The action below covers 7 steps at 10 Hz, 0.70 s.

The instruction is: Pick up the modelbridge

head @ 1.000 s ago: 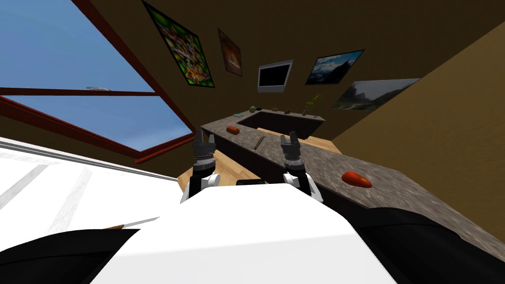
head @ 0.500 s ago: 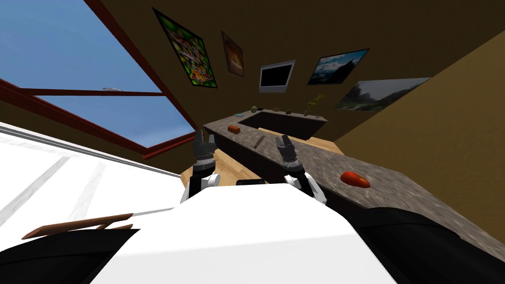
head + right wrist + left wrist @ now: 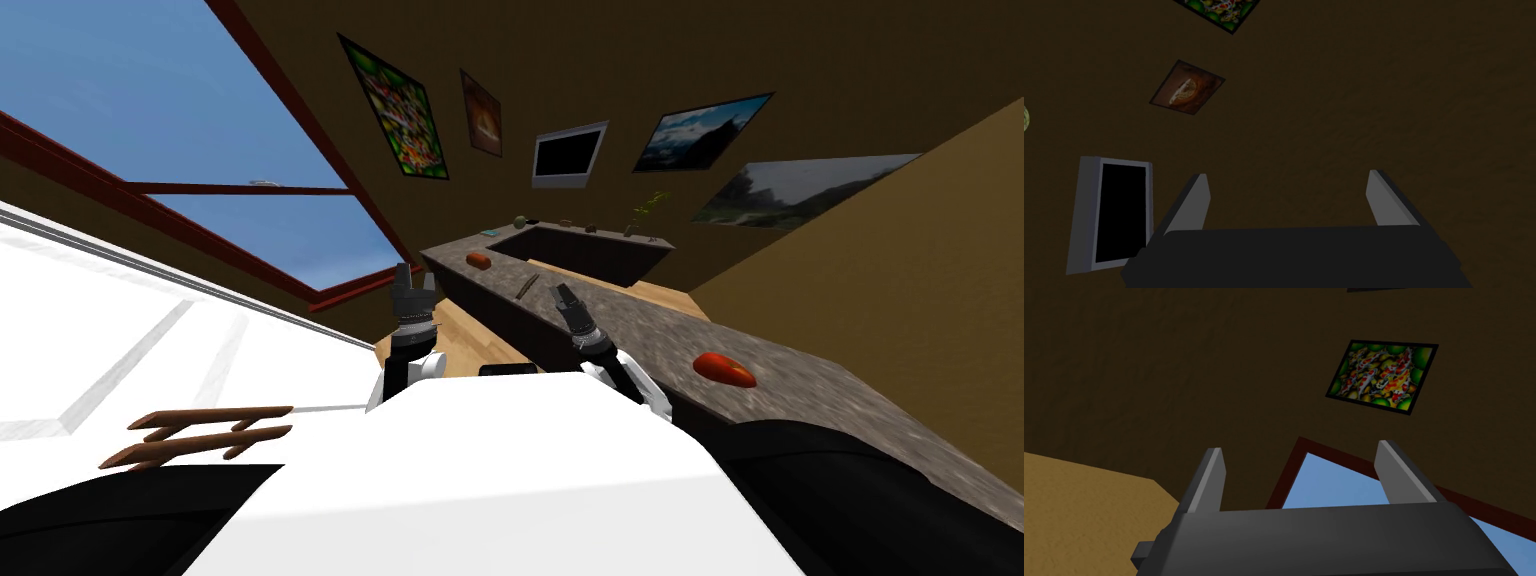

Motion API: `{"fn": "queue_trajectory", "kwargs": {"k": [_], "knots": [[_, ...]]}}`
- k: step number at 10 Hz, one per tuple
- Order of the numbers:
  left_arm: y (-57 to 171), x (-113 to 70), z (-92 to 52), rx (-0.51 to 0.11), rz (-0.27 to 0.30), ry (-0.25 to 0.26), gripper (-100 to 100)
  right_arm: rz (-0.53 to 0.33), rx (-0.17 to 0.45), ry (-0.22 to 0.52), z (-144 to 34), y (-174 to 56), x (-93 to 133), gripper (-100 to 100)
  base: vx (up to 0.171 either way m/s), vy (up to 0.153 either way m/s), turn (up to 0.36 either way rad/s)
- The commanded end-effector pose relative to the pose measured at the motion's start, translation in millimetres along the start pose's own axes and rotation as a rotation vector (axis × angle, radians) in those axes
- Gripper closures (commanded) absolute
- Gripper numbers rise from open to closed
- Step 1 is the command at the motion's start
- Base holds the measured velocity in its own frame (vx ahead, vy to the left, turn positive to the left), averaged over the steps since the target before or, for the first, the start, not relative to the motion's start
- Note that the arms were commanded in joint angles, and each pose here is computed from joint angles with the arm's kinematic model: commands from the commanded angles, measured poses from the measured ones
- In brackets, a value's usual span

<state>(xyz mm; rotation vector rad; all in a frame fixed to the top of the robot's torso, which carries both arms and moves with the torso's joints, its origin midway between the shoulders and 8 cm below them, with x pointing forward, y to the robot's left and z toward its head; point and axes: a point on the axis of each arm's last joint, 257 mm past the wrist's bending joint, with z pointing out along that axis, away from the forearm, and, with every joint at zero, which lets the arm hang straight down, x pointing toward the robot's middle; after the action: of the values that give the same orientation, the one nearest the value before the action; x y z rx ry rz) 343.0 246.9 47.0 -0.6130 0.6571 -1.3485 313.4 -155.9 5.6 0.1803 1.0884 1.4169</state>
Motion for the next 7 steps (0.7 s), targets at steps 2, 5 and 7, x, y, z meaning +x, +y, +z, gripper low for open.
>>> {"fn": "queue_trajectory", "kwargs": {"k": [2, 5, 7], "knots": [[0, 0.0, 0.0, 0.000, 0.000, 0.000, 0, -0.016, 0.023, 0.094, -5.5, -9, 20, -100, -0.037, -0.019, 0.116], [0, 0.0, 0.0, 0.000, 0.000, 0.000, 0, -0.045, 0.065, 0.224, -19.4, -23, 54, -100, -0.025, -0.022, 0.165], [0, 0.0, 0.0, 0.000, 0.000, 0.000, 0, -0.068, 0.089, 0.304, -30.7, -33, 71, -100, -0.019, -0.017, 0.133]]}}
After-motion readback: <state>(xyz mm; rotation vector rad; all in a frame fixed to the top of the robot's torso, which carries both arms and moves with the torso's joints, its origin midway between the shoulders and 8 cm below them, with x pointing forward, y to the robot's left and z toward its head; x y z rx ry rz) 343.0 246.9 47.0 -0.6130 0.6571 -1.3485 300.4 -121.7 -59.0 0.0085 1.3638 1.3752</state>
